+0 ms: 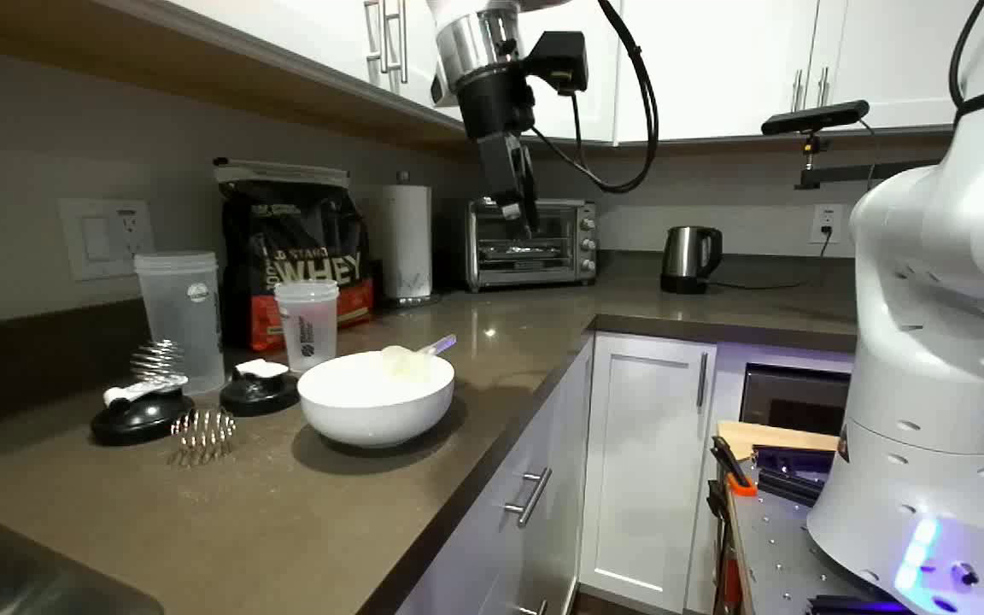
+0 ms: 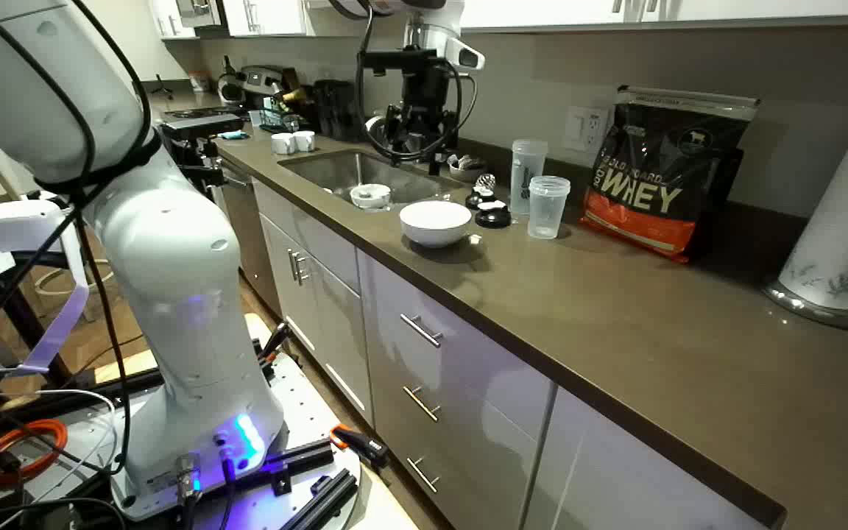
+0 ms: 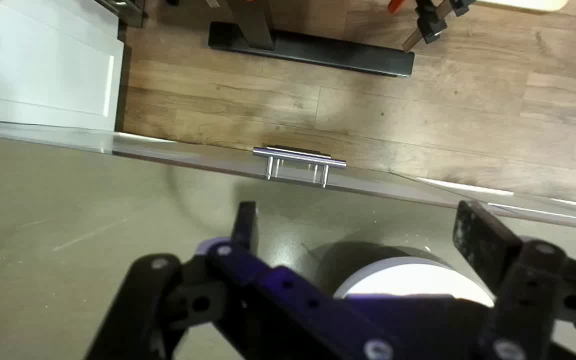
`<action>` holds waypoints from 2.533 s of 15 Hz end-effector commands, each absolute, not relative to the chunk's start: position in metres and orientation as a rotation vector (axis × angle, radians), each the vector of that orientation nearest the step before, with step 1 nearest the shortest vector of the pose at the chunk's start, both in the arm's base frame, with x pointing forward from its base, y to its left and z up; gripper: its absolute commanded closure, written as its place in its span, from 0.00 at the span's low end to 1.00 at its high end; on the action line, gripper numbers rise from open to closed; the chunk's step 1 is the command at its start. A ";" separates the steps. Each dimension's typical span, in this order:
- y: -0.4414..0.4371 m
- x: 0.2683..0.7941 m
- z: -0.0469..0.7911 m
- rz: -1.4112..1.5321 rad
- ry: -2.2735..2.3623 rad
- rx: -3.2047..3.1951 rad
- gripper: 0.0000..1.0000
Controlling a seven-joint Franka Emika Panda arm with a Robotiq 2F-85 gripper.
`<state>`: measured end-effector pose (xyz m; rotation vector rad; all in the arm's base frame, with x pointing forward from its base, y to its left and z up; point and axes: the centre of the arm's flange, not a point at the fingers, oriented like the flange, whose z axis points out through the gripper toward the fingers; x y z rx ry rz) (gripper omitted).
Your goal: Move the cup from right to left.
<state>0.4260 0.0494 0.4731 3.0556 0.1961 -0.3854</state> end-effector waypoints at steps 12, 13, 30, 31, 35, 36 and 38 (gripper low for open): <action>0.049 0.426 0.473 -0.385 0.196 3.056 0.00; 0.049 0.426 0.473 -0.385 0.196 3.056 0.00; 0.039 0.533 0.457 0.458 -0.292 3.105 0.00; 0.031 0.541 0.455 0.515 -0.362 3.100 0.00; 0.002 0.572 0.438 0.708 -0.643 3.037 0.00; -0.003 0.578 0.432 0.737 -0.703 3.030 0.00; -0.009 0.593 0.419 0.771 -0.808 3.014 0.00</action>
